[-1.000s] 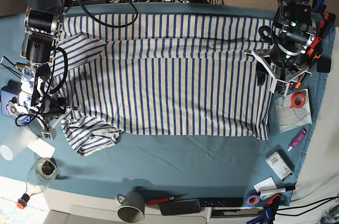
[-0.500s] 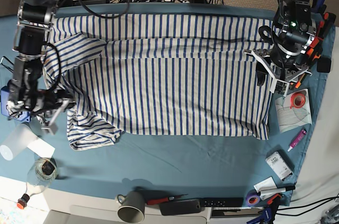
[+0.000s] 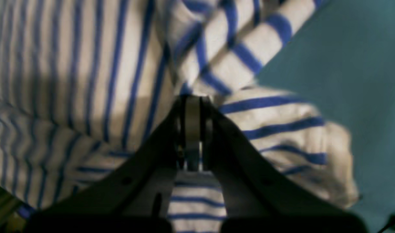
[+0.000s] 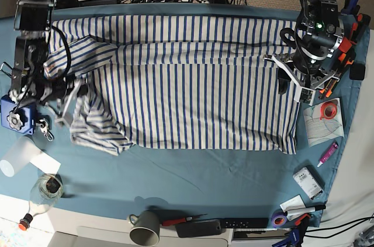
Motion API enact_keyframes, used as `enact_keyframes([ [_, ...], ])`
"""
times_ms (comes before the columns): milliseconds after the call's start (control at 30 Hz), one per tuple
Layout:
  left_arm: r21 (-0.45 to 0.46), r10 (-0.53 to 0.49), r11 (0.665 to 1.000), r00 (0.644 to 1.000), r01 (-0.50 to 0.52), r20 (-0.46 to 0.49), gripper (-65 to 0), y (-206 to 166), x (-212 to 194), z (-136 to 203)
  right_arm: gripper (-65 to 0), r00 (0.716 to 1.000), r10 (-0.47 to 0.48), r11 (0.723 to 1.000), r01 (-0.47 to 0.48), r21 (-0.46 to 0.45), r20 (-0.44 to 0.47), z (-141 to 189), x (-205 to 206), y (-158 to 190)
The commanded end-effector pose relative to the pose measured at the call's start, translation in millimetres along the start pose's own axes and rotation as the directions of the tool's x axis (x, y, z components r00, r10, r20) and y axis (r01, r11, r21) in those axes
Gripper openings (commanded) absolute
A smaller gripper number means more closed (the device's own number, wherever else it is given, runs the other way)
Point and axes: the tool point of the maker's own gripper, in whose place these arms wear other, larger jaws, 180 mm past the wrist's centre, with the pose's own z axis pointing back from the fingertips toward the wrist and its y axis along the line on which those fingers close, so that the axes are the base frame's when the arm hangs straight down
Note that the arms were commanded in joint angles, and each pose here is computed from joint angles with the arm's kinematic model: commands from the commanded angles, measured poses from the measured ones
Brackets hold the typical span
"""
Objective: Fold the T-shirt properly
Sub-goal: 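Lift the side edges and fold them inward toward the shirt's middle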
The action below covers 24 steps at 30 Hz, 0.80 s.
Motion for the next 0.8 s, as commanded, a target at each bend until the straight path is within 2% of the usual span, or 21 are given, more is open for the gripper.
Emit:
enact_keyframes([
  [0, 0.009, -0.005, 1.0, 0.999, 0.005, 0.045, -37.9, 3, 13, 2, -65.0, 0.999, 0.024, 1.0, -0.023, -0.021, 0.036, 12, 12, -8],
  [133, 0.009, -0.005, 1.0, 0.999, 0.005, 0.045, -37.9, 3, 12, 2, -65.0, 0.998, 0.051, 0.999, -0.05, -0.01, 0.024, 12, 9, -6],
  [300, 0.009, -0.005, 1.0, 0.999, 0.005, 0.044, -37.9, 3, 12, 2, -65.0, 0.994, 0.078, 0.997, -0.08, 0.016, 0.077, 19, 23, 6],
  [433, 0.009, -0.005, 1.0, 0.999, 0.005, 0.044, -37.9, 3, 12, 2, -65.0, 0.984, 0.139, 0.99, -0.138, -0.01, 0.108, 30, 34, 9],
  [500, 0.008, -0.005, 1.0, 0.999, 0.005, 0.041, -37.9, 3, 11, 3, -59.9, 0.98, 0.159, 0.987, -0.158, -0.024, 0.115, 35, 37, 9],
  [600, 0.008, -0.005, 1.0, 0.999, 0.004, 0.038, -37.9, 3, 10, 3, -56.2, 0.979, 0.17, 0.985, -0.167, -0.036, 0.116, 38, 38, 7],
  [767, 0.009, -0.005, 1.0, 0.999, 0.005, 0.04, -37.9, 3, 10, 3, -55.7, 0.979, 0.173, 0.984, -0.168, -0.06, 0.108, 39, 39, 3],
])
